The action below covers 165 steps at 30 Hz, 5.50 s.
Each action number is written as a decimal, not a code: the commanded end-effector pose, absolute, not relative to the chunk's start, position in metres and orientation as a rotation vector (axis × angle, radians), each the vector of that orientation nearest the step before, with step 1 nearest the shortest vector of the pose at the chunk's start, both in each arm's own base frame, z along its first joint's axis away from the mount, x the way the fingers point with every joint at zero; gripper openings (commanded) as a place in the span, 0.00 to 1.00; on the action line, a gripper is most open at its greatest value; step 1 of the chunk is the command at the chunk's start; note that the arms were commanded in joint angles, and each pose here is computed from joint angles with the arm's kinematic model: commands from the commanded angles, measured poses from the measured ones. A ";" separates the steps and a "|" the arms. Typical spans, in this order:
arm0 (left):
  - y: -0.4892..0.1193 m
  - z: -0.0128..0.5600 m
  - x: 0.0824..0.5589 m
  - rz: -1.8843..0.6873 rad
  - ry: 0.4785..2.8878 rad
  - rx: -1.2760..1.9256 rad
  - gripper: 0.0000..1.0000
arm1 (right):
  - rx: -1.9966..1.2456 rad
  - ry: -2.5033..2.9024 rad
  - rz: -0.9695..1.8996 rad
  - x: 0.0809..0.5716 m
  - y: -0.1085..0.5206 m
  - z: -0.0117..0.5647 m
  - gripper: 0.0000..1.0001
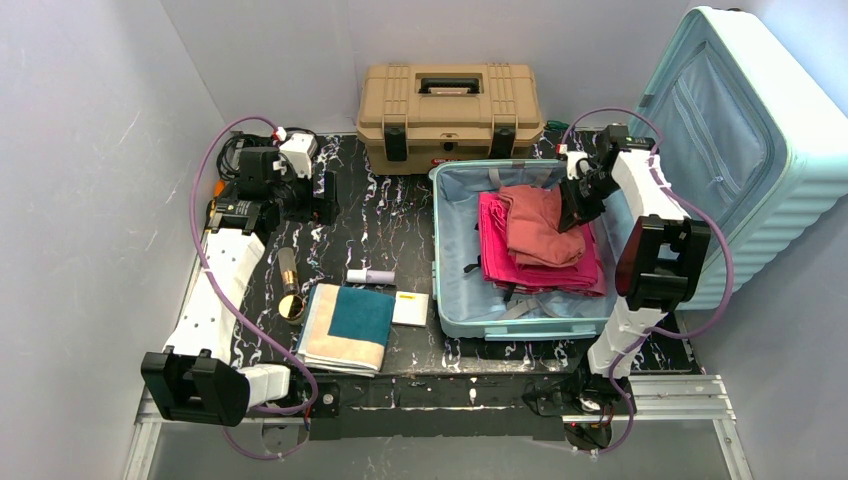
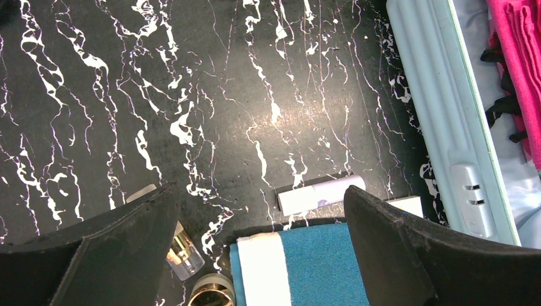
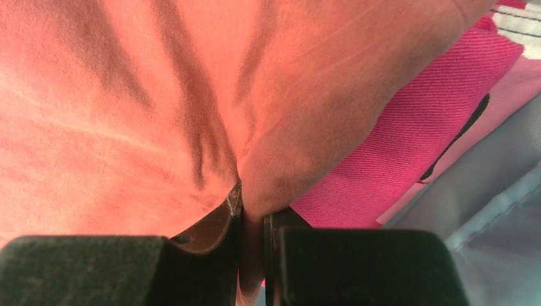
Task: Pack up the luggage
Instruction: Pick up the clothes at the center of the board.
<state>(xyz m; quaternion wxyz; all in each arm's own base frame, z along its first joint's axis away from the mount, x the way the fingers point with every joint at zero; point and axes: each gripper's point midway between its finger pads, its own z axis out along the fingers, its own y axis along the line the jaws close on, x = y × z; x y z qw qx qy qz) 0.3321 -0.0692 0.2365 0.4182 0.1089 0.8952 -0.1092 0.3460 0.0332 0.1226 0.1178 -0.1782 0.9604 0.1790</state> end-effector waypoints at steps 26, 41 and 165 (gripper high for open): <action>-0.071 0.250 0.324 -0.290 2.194 0.290 0.98 | -0.542 2.663 0.084 0.386 -0.018 0.173 0.79; -0.068 0.256 0.318 -0.276 2.195 0.300 0.98 | -0.794 2.327 -0.014 0.372 -0.007 0.266 0.98; -0.044 0.218 0.307 -0.115 2.310 0.350 0.98 | -1.314 1.935 -0.089 0.292 0.108 0.202 0.10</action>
